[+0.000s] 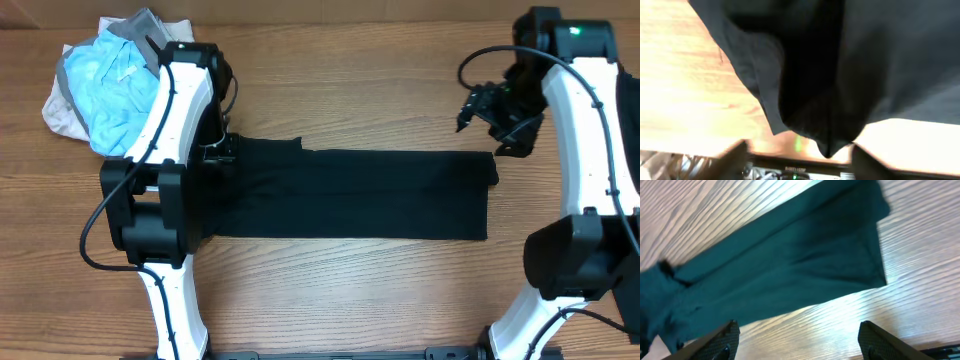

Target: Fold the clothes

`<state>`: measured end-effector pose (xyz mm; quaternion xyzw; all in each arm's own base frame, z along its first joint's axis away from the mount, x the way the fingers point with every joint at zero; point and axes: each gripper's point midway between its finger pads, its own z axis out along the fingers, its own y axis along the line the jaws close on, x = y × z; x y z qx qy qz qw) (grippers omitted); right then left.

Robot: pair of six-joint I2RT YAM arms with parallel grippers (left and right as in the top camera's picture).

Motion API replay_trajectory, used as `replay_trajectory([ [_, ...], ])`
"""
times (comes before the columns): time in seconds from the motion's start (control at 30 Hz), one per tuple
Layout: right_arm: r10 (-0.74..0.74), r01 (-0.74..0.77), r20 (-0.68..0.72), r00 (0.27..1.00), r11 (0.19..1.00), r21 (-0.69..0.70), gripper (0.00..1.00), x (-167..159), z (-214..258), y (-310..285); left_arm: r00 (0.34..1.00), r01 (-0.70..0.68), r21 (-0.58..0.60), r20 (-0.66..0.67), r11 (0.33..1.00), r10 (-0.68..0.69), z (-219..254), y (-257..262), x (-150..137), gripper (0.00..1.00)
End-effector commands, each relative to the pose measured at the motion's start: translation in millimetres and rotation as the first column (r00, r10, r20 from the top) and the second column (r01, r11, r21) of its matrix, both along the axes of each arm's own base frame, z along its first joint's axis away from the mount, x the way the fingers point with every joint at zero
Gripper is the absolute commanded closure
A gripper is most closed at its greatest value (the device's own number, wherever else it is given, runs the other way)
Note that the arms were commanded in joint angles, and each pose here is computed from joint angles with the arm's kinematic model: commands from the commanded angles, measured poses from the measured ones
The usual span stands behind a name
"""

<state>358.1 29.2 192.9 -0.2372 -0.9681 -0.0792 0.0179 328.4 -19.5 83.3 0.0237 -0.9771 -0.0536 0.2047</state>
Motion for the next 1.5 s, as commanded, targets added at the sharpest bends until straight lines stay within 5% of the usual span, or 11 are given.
replay_trajectory([
  [0.0,0.059,-0.059,0.038,0.998,0.998,0.009,0.17,-5.5,13.0,23.8,1.0,0.015,0.017,-0.016,1.0,-0.015,-2.7,3.5,-9.7,0.28],
  [0.1,0.097,-0.098,0.049,0.994,0.995,0.009,0.15,-5.3,13.2,38.4,1.0,0.013,0.015,0.005,1.0,-0.013,-5.6,3.0,-5.3,0.53],
  [0.17,0.096,-0.097,0.06,0.994,0.995,0.01,0.13,-3.0,13.4,42.7,0.999,0.002,0.016,0.044,1.0,-0.003,-3.6,2.1,2.5,0.56],
  [0.57,0.115,-0.116,0.093,0.989,0.993,0.009,0.07,4.4,13.7,43.5,0.924,0.058,-0.027,0.381,0.998,-0.044,20.5,-7.2,85.7,0.21],
  [0.93,0.118,-0.119,0.102,0.988,0.993,0.006,0.06,6.4,13.8,43.3,0.935,0.176,-0.341,0.351,0.923,-0.049,-13.2,-66.2,87.0,0.19],
  [1.1,0.119,-0.12,0.095,0.988,0.993,0.006,0.06,4.9,13.7,43.1,0.967,0.145,-0.367,0.251,0.919,-0.052,-43.0,-77.4,74.6,0.21],
  [1.27,0.141,-0.141,0.089,0.986,0.99,0.003,0.06,2.4,13.4,42.7,0.982,0.126,-0.367,0.179,0.921,-0.063,-61.9,-79.6,64.3,0.31],
  [1.37,0.144,-0.144,0.09,0.986,0.99,0.003,0.06,2.5,13.4,42.7,0.98,0.129,-0.367,0.189,0.921,-0.062,-59.4,-79.5,66.1,0.55],
  [1.47,0.144,-0.144,0.091,0.985,0.99,0.003,0.06,3.0,13.5,42.7,0.975,0.135,-0.367,0.213,0.92,-0.058,-50.4,-79.0,71.5,0.67],
])
